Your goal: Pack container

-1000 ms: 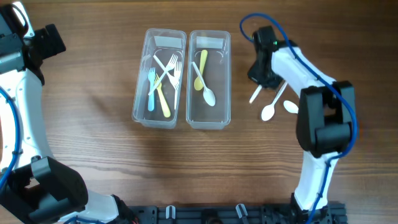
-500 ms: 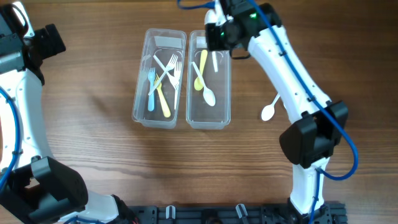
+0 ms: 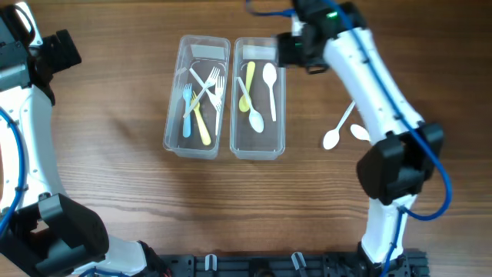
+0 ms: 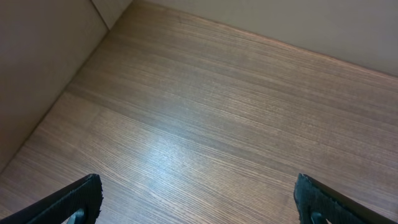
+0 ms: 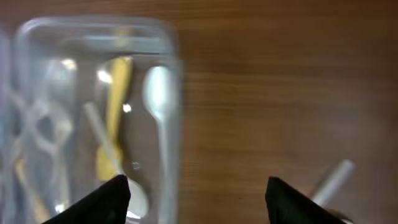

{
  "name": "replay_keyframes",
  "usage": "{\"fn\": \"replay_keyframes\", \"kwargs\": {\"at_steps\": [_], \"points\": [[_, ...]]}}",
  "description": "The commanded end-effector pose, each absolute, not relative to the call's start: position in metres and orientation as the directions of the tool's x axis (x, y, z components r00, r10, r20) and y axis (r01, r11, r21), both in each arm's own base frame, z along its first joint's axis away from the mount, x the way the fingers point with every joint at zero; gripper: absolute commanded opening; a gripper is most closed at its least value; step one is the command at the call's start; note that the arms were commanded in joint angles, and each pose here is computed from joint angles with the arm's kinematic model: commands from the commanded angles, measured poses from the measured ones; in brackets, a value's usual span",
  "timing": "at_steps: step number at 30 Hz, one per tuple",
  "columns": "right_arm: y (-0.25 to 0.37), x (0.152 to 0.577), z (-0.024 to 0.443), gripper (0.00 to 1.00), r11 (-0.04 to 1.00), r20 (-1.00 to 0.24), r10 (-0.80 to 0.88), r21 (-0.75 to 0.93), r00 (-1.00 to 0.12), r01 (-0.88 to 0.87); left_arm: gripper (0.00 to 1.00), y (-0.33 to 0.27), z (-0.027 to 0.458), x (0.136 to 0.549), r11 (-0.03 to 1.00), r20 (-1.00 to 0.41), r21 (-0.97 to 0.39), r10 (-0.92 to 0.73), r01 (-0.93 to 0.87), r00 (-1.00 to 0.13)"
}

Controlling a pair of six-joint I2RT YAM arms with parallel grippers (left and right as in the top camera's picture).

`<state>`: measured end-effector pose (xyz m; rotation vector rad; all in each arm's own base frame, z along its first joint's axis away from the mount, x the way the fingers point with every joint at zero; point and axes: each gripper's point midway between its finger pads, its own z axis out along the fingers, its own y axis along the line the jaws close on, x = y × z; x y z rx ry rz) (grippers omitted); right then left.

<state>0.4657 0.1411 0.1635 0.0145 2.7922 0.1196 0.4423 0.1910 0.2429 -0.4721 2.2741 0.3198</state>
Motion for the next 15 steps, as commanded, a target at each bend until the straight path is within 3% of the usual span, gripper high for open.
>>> {"fn": "replay_keyframes", "kwargs": {"at_steps": [1,5,8,15], "points": [[0.066,0.452,0.177,0.60,0.961,-0.292,0.275,0.049,-0.916,0.273,1.00,0.194,0.255,0.441,0.893,-0.761,0.078,-0.234,-0.443,-0.606],[0.023,0.427,0.127,0.55,0.903,-0.169,0.419,-0.029,-0.892,0.430,1.00,0.194,0.255,0.441,0.893,-0.761,0.079,-0.234,-0.443,-0.606],[0.023,0.399,0.074,0.48,0.877,-0.068,0.471,-0.070,-0.880,0.475,1.00,0.194,0.255,0.441,0.893,-0.761,0.078,-0.234,-0.443,-0.606],[0.029,0.361,0.016,0.41,0.817,0.036,0.574,-0.083,-0.818,0.570,1.00,0.194,0.255,0.441,0.893,-0.761,0.078,-0.234,-0.443,-0.606]]}}
